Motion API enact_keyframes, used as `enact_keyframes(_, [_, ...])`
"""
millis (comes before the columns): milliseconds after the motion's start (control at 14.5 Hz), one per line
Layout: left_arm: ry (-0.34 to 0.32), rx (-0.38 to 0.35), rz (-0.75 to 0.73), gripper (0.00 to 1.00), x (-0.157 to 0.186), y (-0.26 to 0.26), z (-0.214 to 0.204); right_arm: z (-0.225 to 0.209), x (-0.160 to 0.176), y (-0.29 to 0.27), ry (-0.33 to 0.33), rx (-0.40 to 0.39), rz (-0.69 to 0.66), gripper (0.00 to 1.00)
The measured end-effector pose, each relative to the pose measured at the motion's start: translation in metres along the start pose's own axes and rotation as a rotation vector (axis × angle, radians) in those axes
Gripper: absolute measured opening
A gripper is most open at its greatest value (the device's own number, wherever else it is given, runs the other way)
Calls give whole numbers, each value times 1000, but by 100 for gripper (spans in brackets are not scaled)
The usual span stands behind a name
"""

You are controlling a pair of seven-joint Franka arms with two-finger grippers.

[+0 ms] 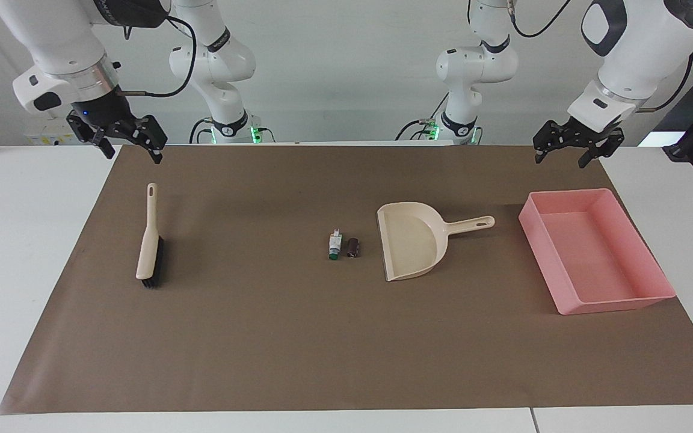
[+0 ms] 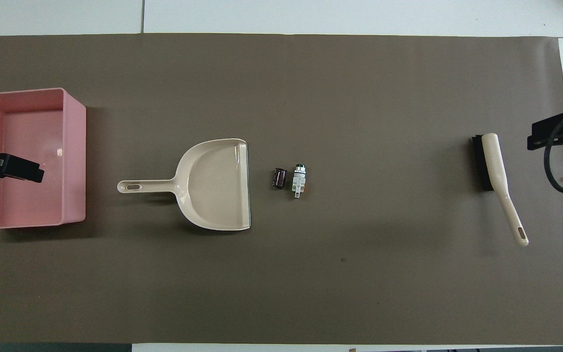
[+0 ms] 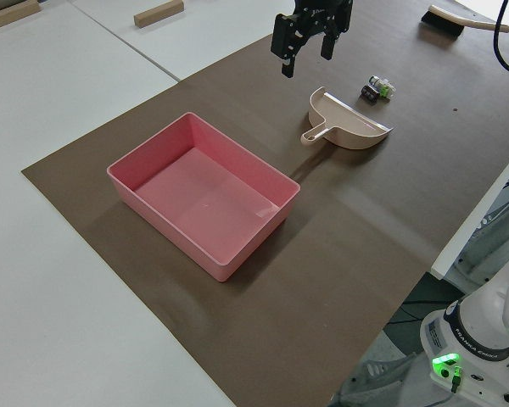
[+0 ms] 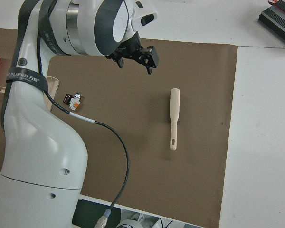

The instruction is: Clean e-waste and dump in bin

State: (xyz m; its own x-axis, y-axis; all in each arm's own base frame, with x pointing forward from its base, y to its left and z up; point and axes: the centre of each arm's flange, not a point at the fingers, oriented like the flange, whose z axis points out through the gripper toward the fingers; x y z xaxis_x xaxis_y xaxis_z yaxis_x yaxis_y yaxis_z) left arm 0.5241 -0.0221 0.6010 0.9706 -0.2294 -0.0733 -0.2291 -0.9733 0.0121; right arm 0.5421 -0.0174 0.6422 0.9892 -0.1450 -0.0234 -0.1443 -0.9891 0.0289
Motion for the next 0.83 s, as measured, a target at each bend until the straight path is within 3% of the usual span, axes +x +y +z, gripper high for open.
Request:
enact_keyframes(413, [19, 2, -41, 96, 1, -6, -2, 35, 1, 9, -1, 2, -3, 100])
enact_keyframes(620, [20, 4, -27, 99, 3, 1, -2, 87, 2, 47, -17, 5, -69, 100])
enact_keyframes(826, [18, 11, 71, 99, 9, 45, -2, 152, -1, 82, -68, 13, -103, 100])
